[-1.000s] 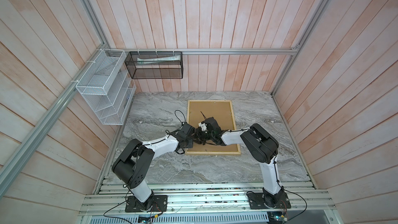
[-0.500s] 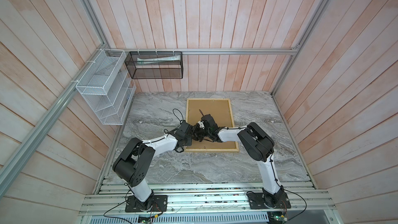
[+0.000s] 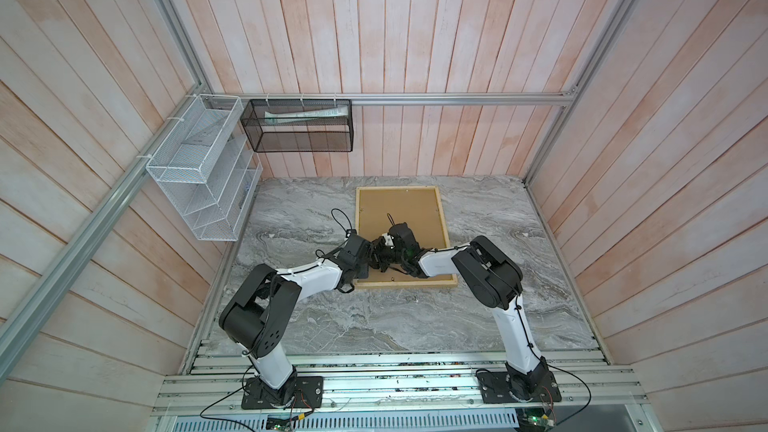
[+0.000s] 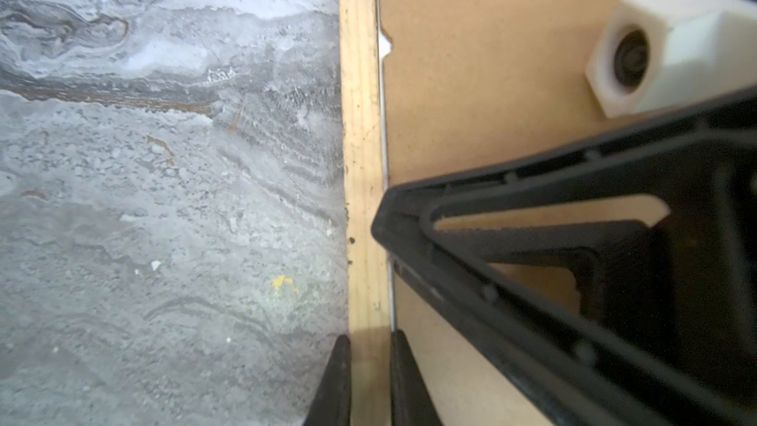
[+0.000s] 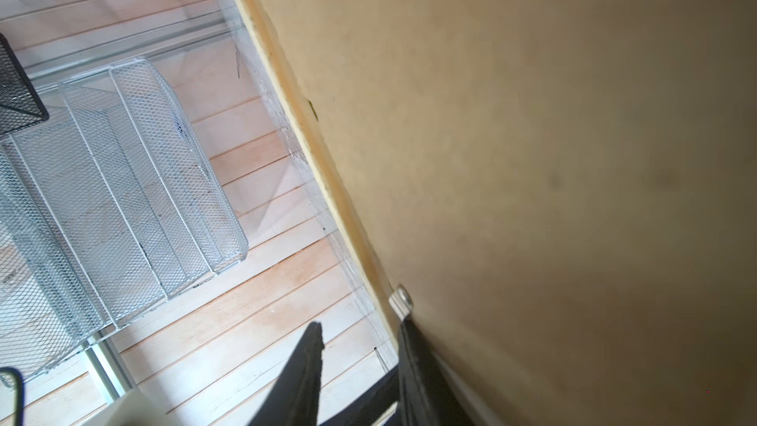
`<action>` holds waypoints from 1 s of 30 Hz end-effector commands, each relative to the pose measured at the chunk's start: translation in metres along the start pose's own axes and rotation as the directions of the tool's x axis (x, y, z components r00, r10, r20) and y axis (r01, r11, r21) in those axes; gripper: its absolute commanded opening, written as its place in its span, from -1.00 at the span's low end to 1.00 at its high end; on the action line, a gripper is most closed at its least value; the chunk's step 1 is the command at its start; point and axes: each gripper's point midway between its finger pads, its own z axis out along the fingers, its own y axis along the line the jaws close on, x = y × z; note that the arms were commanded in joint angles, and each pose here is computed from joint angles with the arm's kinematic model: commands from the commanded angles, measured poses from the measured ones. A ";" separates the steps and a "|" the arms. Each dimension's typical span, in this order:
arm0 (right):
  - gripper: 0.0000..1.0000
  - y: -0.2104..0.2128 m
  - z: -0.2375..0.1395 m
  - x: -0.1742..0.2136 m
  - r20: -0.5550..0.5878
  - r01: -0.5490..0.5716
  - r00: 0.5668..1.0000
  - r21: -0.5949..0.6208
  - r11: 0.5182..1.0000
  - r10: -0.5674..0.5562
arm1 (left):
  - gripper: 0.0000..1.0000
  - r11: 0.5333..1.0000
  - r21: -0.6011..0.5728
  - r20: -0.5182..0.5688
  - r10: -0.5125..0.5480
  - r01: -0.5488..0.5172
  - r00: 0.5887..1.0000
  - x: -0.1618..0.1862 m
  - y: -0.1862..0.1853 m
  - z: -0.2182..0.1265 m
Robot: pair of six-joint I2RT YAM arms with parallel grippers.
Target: Put the photo into the frame
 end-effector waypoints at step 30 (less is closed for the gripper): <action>-0.29 -0.004 -0.072 -0.009 -0.007 0.564 0.815 0.238 0.791 -0.580 | -1.00 0.999 0.030 -0.201 -0.014 0.021 0.979 0.040 0.016 0.006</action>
